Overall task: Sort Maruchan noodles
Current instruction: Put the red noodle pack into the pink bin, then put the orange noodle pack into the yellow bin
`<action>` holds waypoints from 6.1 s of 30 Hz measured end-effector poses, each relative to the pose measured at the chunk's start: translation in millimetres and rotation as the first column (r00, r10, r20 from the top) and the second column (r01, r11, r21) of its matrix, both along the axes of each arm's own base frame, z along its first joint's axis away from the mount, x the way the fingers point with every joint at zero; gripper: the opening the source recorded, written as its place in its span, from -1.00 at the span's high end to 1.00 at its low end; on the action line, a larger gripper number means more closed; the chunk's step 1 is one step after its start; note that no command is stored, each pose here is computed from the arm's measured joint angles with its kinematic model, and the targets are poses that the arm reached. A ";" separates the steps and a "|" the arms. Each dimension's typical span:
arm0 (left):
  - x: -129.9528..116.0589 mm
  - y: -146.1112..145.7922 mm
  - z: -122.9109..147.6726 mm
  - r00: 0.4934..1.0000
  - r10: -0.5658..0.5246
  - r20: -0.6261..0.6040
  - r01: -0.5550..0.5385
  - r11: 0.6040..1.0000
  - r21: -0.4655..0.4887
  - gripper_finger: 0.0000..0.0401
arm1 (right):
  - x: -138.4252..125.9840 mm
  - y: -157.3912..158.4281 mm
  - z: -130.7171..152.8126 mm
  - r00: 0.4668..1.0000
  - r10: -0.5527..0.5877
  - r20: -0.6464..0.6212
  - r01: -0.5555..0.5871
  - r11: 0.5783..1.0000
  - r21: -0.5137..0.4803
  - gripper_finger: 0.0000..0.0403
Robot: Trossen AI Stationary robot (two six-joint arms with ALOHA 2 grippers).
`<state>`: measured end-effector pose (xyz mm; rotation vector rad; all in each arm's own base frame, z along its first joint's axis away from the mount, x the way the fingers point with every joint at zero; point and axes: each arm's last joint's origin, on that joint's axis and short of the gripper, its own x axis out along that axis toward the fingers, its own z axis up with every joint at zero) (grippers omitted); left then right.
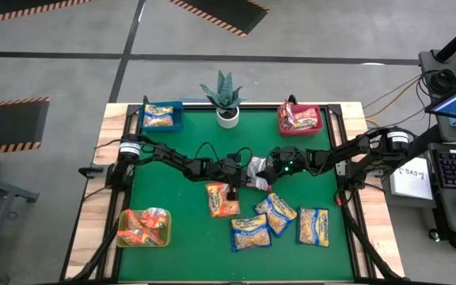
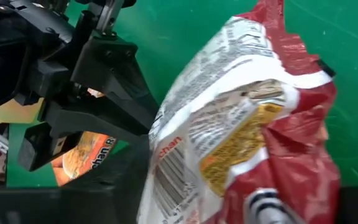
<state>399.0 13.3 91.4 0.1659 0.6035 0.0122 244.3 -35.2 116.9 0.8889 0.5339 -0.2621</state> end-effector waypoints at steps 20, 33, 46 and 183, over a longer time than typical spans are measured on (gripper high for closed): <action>-15.9 -0.7 45.6 0.998 -0.039 -0.056 0.042 0.998 0.056 0.81 | 0.0 -1.0 3.9 1.000 -0.022 0.014 0.023 0.999 -0.022 0.77; -81.5 -4.7 142.5 0.991 -0.082 0.106 0.069 0.990 0.124 0.81 | 3.9 -9.2 88.4 0.972 0.011 0.236 0.037 0.980 -0.197 0.79; -151.5 -7.1 162.9 0.959 -0.059 0.277 0.033 0.995 0.097 0.81 | -18.7 -37.1 176.5 0.796 -0.526 -0.298 0.174 0.671 -0.720 0.80; -165.4 -7.3 162.8 0.952 -0.015 0.305 0.007 1.000 0.028 0.81 | -49.9 -117.1 76.9 0.600 -0.797 -0.067 0.446 0.403 -0.799 0.96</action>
